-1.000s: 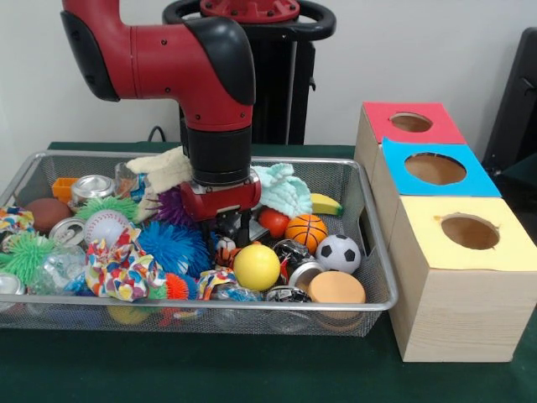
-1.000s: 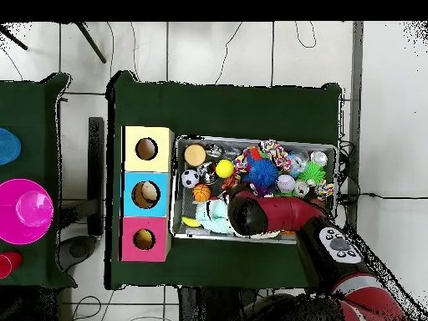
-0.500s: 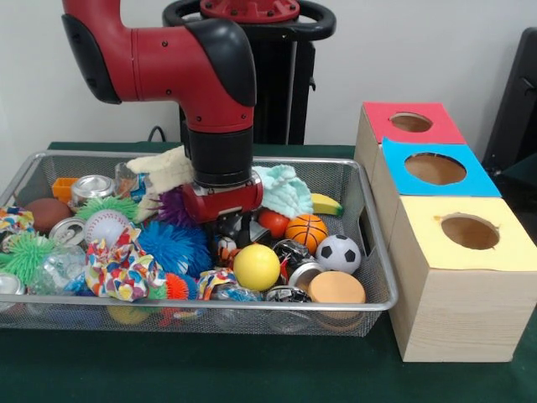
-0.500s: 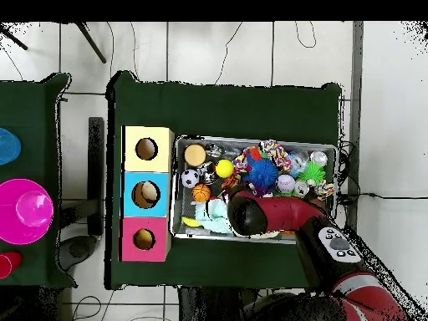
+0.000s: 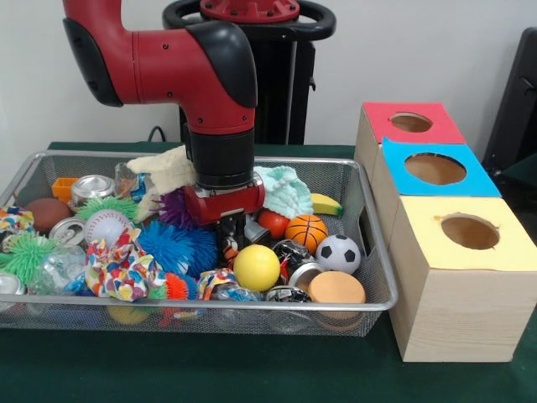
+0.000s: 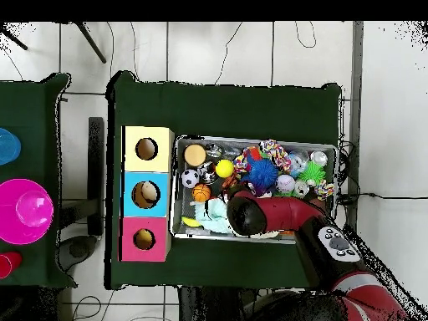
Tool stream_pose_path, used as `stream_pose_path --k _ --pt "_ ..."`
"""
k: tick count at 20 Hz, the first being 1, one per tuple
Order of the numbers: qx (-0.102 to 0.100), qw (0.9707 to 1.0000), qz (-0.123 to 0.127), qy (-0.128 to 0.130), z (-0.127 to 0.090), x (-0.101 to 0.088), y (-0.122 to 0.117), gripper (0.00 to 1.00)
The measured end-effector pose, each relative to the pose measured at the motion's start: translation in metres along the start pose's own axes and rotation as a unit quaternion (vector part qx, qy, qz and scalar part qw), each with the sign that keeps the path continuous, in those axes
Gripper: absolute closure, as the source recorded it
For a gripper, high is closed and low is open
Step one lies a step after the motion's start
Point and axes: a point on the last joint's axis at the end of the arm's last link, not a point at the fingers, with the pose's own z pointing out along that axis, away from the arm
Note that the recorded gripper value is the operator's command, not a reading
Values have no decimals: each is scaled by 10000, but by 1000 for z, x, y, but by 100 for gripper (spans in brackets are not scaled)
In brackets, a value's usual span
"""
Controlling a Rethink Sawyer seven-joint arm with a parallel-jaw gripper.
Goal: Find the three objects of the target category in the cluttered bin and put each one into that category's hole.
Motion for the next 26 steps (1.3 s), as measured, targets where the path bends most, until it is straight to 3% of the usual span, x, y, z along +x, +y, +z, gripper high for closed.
stream_pose_path --k 14,26 --pt "37 10000 30 -46 -11 -7 -2 100" --pt "4 9996 217 170 -58 -42 5 100"
